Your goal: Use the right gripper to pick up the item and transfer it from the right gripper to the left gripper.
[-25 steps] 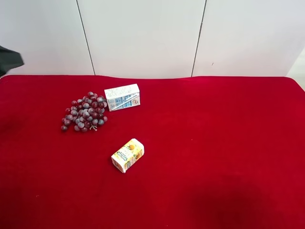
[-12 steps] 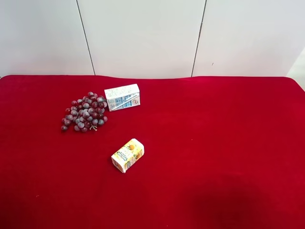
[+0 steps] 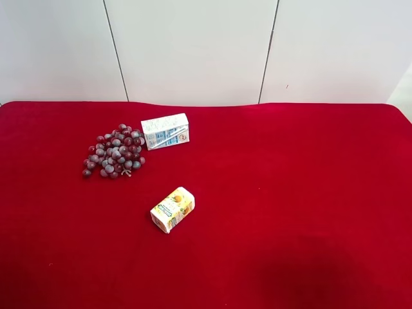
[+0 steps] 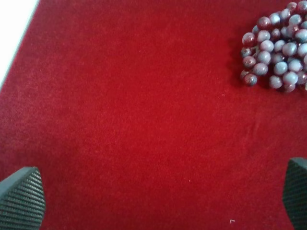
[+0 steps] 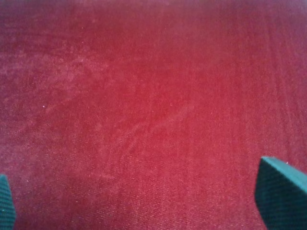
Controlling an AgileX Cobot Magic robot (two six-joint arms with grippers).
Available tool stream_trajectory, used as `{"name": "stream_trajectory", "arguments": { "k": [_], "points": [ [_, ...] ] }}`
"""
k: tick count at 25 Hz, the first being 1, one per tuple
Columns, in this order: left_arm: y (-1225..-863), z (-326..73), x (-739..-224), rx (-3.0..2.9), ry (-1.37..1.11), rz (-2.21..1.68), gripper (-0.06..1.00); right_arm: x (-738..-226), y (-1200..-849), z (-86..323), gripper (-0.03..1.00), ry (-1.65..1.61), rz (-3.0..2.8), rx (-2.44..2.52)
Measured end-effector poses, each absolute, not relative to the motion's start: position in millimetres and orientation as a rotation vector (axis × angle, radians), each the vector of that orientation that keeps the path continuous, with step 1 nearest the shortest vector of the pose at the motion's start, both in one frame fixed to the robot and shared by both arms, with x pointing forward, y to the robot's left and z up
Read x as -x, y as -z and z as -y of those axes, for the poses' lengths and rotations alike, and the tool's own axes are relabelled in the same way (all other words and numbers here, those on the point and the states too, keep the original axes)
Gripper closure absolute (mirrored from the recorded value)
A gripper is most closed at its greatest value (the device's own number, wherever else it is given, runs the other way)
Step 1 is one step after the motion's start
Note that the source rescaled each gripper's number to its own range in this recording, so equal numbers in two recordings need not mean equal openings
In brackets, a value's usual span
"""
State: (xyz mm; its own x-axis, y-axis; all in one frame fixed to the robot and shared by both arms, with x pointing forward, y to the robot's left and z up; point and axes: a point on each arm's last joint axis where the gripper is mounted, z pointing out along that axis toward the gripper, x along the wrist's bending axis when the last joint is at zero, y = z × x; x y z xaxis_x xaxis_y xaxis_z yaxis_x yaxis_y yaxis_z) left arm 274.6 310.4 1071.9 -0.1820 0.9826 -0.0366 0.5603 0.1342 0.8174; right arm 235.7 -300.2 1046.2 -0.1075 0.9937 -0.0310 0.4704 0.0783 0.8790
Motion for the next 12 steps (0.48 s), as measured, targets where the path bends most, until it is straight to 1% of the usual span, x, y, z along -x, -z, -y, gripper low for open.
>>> {"name": "stream_trajectory", "arguments": {
  "k": [5, 12],
  "points": [
    [-1070, -309, -252, -1.393, -0.991, -1.717, -0.06, -236, -1046, 300, -0.02, -0.963, -1.668, -1.470],
    [-1056, -306, -232, -1.345, -0.974, -1.708, -0.06, -236, -1046, 300, -0.02, -0.963, -1.668, -1.470]
  ]
}}
